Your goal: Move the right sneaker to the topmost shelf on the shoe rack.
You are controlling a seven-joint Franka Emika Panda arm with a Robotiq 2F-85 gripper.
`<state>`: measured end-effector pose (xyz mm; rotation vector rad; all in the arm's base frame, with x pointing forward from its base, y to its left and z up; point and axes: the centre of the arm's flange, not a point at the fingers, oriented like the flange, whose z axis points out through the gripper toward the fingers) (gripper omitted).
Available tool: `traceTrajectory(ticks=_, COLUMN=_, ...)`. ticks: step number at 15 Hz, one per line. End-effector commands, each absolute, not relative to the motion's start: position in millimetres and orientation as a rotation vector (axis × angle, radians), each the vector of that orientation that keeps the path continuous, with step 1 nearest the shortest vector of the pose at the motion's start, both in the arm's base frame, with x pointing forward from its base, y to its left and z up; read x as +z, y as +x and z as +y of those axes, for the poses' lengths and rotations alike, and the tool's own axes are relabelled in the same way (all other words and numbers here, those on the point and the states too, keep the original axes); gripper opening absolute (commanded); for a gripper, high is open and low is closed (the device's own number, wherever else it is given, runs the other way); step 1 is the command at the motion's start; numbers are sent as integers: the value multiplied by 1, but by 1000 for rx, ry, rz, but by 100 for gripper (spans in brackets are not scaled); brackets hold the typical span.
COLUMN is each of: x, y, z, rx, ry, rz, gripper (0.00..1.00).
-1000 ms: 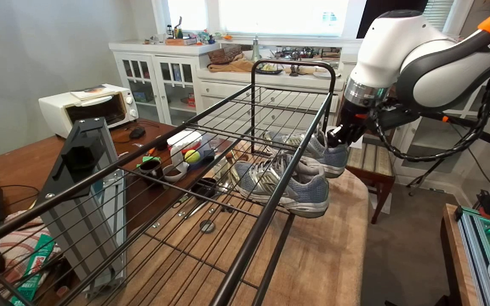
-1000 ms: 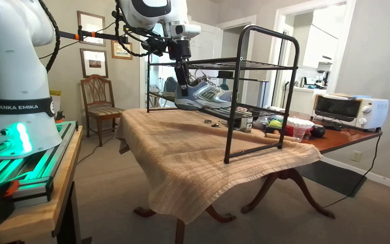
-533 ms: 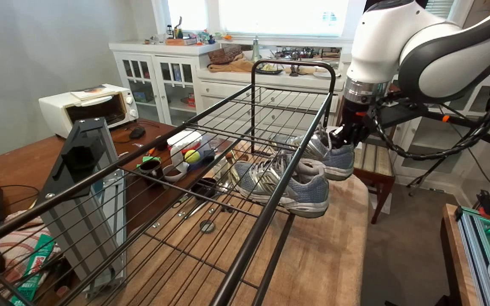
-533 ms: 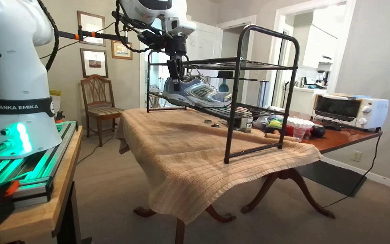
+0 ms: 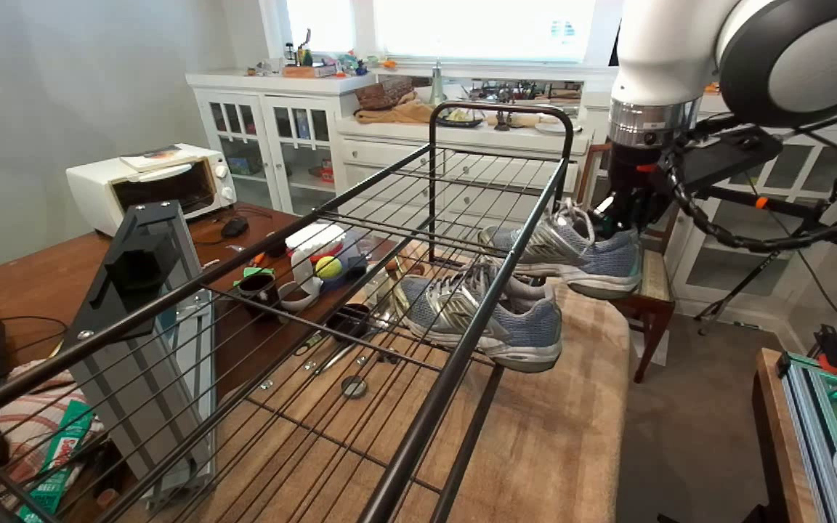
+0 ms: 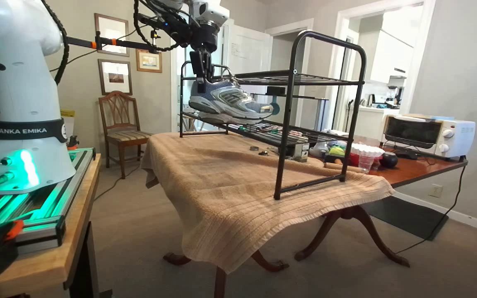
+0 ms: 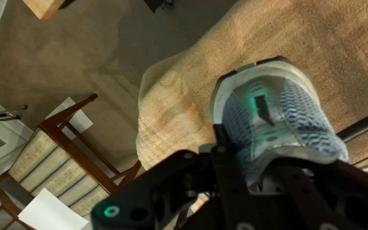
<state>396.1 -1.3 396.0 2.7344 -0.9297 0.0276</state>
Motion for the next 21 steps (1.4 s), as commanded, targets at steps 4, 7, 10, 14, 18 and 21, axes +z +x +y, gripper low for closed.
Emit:
traceTrajectory(ticks=4, x=453, y=363, z=7, rx=-210, ry=2779, rz=-781, gripper=3)
traceTrajectory(ticks=7, x=477, y=351, z=7, rx=-238, ry=2800, rz=-710, gripper=3)
traceTrajectory(ticks=10, x=501, y=335, z=7, rx=-274, ry=2835, rz=-629, gripper=3)
traceTrajectory(ticks=14, x=532, y=315, z=7, rx=-271, ry=2890, rz=-529, gripper=3)
traceTrajectory(ticks=18, x=558, y=295, z=9, rx=-190, ry=2917, rz=-441, gripper=3)
traceTrajectory(ticks=21, x=576, y=289, z=8, rx=-104, ry=2934, rz=-433, gripper=3)
